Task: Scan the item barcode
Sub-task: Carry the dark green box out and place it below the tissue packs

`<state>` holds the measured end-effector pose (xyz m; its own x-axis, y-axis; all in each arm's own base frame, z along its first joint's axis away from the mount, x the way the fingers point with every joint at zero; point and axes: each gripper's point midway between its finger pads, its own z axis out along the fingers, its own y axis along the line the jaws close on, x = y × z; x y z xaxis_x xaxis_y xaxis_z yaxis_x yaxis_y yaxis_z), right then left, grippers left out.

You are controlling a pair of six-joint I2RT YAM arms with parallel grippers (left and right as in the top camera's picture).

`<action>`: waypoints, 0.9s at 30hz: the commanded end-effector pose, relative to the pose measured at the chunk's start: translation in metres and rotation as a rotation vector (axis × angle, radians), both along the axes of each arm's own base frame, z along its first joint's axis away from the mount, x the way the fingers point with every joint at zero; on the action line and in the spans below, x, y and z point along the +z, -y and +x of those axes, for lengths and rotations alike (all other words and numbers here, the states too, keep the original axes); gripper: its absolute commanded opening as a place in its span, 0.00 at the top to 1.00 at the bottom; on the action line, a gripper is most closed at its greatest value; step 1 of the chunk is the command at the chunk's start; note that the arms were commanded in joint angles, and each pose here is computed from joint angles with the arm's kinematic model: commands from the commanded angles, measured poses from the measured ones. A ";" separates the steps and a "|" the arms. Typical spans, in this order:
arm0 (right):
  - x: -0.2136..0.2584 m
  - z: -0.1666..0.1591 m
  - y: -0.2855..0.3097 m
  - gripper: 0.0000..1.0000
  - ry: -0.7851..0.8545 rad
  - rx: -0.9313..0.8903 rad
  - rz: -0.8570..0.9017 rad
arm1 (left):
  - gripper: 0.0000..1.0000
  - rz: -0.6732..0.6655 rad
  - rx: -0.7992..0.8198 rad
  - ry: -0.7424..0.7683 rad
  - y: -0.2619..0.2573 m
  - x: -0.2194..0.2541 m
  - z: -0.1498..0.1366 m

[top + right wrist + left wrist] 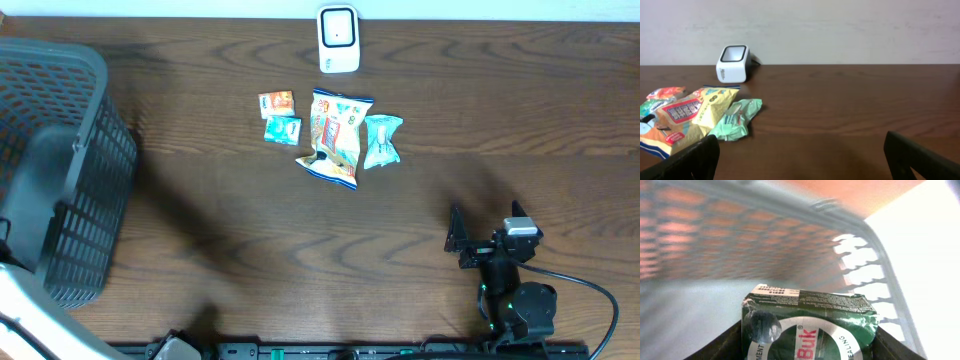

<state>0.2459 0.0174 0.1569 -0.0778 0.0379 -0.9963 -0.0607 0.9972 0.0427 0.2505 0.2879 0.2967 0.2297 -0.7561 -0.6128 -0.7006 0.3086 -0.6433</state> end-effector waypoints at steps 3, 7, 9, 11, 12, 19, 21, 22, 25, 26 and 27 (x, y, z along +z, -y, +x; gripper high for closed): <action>0.000 0.000 0.002 0.01 0.000 -0.011 0.010 | 0.41 0.094 -0.239 0.255 0.066 0.077 0.044; 0.000 0.000 0.002 0.01 0.000 -0.011 0.010 | 0.41 0.121 -0.386 0.303 0.115 0.094 0.069; 0.000 0.000 0.002 0.01 0.000 -0.011 0.010 | 0.41 0.102 -0.481 0.305 0.146 0.093 0.083; 0.000 0.000 0.002 0.01 0.000 -0.011 0.010 | 0.41 0.089 -0.585 0.292 0.179 0.088 0.097; 0.000 0.000 0.002 0.01 0.000 -0.011 0.010 | 0.41 0.097 -0.653 0.276 0.199 0.084 0.105; 0.000 0.000 0.002 0.01 0.000 -0.011 0.010 | 0.41 0.252 -1.010 0.033 0.309 0.019 0.148; 0.000 0.000 0.002 0.01 0.000 -0.011 0.010 | 0.41 0.246 -1.059 -0.061 0.329 -0.011 0.156; 0.000 0.000 0.002 0.01 0.000 -0.011 0.010 | 0.41 0.238 -1.092 -0.108 0.340 -0.028 0.158; 0.000 0.000 0.002 0.01 0.000 -0.011 0.010 | 0.41 0.196 -1.159 -0.249 0.363 -0.076 0.160; 0.000 0.000 0.002 0.01 0.000 -0.011 0.010 | 0.41 0.178 -1.176 -0.301 0.370 -0.093 0.160; 0.000 0.000 0.002 0.01 0.000 -0.011 0.010 | 0.41 0.164 -1.191 -0.346 0.375 -0.108 0.159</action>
<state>0.2459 0.0174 0.1567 -0.0785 0.0382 -0.9962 -0.0606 0.9972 0.0430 0.4058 -0.0788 0.2185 -0.6822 -0.3741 -0.6282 -0.0586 0.8844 -0.4631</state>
